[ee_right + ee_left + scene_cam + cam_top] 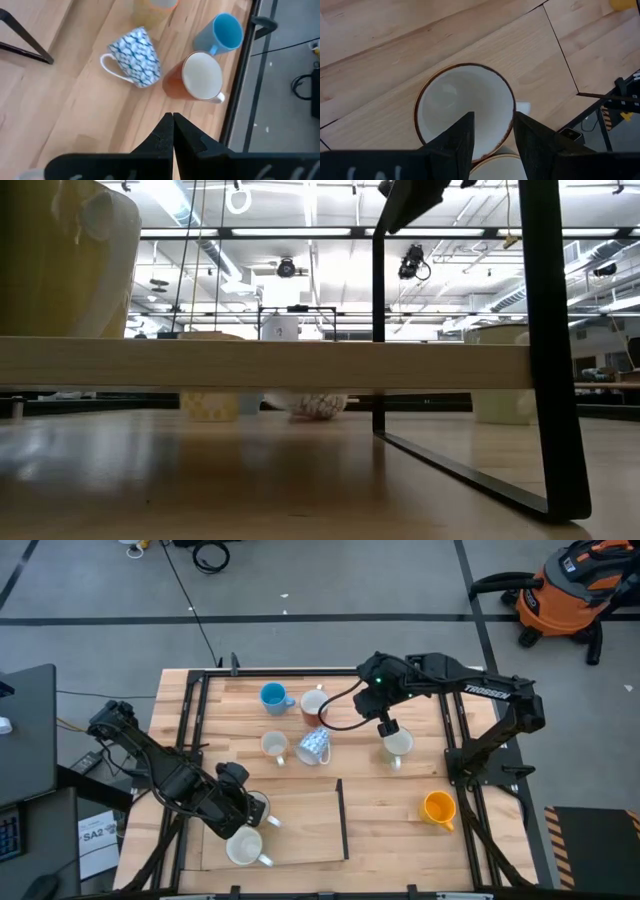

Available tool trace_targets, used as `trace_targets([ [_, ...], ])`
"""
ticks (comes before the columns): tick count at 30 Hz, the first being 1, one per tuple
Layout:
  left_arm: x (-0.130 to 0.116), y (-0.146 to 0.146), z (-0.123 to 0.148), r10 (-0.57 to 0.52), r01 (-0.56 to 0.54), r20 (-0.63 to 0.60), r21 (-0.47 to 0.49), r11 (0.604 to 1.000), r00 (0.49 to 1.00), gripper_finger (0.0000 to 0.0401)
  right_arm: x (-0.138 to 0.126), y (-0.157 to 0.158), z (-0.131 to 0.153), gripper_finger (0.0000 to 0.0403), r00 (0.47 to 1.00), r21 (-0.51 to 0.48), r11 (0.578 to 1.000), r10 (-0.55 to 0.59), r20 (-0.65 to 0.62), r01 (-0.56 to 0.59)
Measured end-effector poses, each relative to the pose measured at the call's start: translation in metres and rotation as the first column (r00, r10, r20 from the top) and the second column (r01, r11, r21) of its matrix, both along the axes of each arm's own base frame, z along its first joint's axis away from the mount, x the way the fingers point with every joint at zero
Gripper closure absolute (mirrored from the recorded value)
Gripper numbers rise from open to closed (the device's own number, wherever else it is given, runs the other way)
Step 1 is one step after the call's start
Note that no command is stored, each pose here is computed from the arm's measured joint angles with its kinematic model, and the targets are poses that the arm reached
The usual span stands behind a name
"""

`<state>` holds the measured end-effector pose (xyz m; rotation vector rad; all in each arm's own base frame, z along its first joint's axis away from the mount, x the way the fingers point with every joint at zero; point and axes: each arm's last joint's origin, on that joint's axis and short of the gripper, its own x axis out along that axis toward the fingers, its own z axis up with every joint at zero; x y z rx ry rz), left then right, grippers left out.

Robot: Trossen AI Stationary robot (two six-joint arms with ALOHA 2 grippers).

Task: Place coffee mugs
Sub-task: Put the blue patterned mug on the shelf

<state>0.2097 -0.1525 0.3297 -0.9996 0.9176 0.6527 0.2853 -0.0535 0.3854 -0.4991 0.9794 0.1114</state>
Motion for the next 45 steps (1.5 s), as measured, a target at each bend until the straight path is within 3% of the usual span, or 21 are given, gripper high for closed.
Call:
trace_targets([
  [9,0.001,0.001,0.0,-0.077,0.077,0.001,0.055,0.996,0.997,0.0259,0.001,-0.001,-0.016,0.0396,0.998,0.027,0.999,-0.025,-0.051,0.027],
  [13,0.002,0.002,0.001,-0.13,0.125,0.024,0.157,0.98,0.991,0.0259,0.002,-0.001,-0.018,0.0396,0.999,0.026,0.999,-0.026,-0.04,0.027],
  [18,0.005,0.007,0.003,-0.174,0.143,0.061,0.341,0.929,0.983,0.0259,0.005,-0.001,-0.015,0.0396,1.0,0.02,0.999,-0.026,-0.001,0.026],
  [24,0.024,0.027,0.006,-0.219,0.171,0.064,0.426,0.888,0.974,0.0259,0.011,-0.002,-0.011,0.0382,0.997,0.009,1.0,-0.026,0.069,0.025],
  [38,0.082,0.089,0.011,-0.501,0.416,-0.054,0.639,0.648,0.864,0.0259,0.014,-0.001,-0.009,0.0262,0.984,0.093,0.988,-0.135,0.118,0.124],
  [45,0.111,0.089,-0.018,-0.6,0.584,-0.256,0.675,0.45,0.758,0.0259,0.012,0.006,-0.009,0.025,0.96,0.21,0.948,-0.263,0.101,0.238],
])
